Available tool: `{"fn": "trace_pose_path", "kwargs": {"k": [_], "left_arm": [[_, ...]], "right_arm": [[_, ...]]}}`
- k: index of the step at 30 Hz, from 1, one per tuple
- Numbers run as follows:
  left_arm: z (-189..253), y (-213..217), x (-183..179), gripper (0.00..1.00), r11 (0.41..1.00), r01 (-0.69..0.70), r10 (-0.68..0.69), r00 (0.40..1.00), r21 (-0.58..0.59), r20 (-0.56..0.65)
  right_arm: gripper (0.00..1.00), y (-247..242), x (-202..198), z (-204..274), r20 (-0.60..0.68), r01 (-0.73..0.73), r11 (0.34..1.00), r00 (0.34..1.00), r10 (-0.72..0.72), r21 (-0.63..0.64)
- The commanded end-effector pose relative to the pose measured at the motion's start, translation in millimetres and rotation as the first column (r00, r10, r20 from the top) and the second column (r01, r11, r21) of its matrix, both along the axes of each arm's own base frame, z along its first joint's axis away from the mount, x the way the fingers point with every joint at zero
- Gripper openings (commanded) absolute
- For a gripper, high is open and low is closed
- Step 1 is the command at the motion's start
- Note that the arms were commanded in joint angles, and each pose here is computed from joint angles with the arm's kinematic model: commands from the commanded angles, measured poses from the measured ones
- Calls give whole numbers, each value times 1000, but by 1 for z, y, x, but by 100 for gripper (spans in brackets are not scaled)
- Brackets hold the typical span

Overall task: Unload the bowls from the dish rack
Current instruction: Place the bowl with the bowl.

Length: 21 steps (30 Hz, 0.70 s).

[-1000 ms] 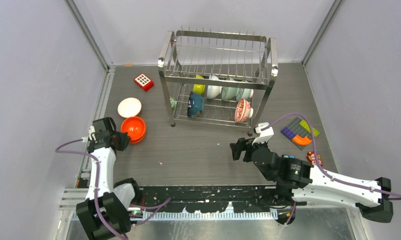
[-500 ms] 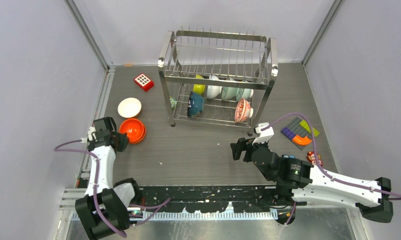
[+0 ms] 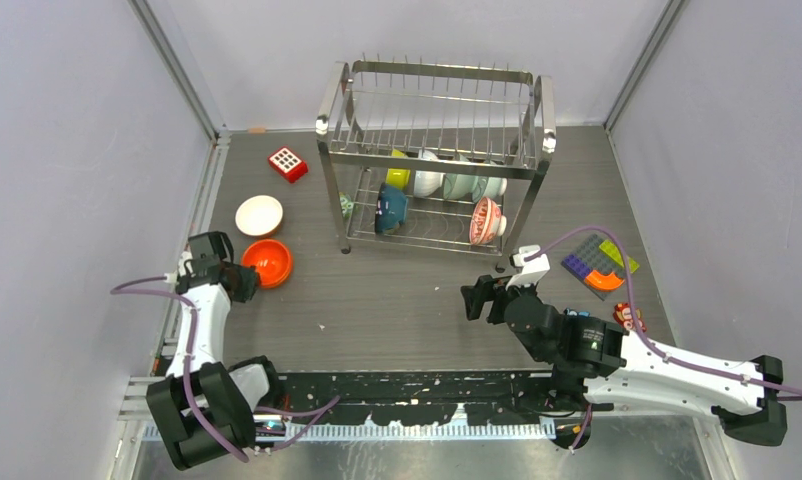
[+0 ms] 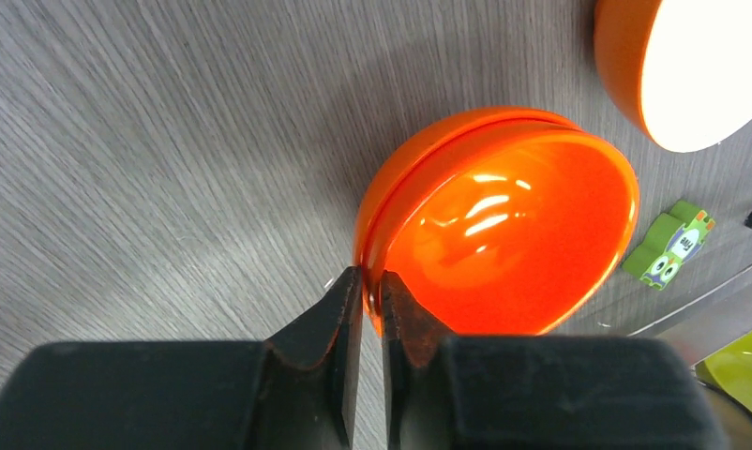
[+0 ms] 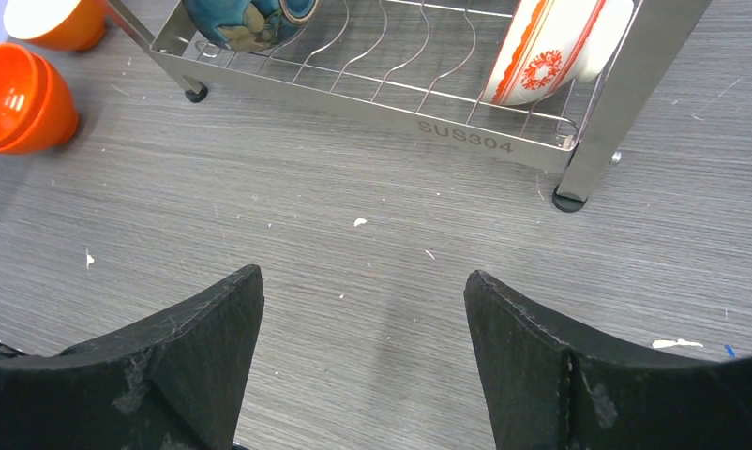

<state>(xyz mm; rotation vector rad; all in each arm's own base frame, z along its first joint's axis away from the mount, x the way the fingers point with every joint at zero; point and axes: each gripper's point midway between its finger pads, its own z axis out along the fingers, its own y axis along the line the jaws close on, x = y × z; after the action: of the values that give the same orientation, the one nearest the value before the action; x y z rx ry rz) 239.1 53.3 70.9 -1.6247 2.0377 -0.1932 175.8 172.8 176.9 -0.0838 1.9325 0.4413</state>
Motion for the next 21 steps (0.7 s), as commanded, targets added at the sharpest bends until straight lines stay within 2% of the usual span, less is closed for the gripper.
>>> {"fn": "trace_pose_path", "kwargs": {"k": [1,8,13,16,21], "left_arm": [[16,6,11,19,1000,11,-12,999,24,47],[34,4,13,38,999,31,-34,996,34,77],[68,2,14,53,995,71,-81,987,75,138],[94,-6,14,60,981,136,-161,969,140,185],[131,-35,10,63,910,274,-352,908,311,229]], "right_arm": [[83,-4,4,6,19,39,999,999,-39,32],[83,-1,5,8,23,37,999,999,-38,33],[83,1,5,12,29,31,999,999,-32,35],[83,2,6,18,36,24,999,999,-26,34],[83,2,7,33,53,22,999,998,-23,25]]}}
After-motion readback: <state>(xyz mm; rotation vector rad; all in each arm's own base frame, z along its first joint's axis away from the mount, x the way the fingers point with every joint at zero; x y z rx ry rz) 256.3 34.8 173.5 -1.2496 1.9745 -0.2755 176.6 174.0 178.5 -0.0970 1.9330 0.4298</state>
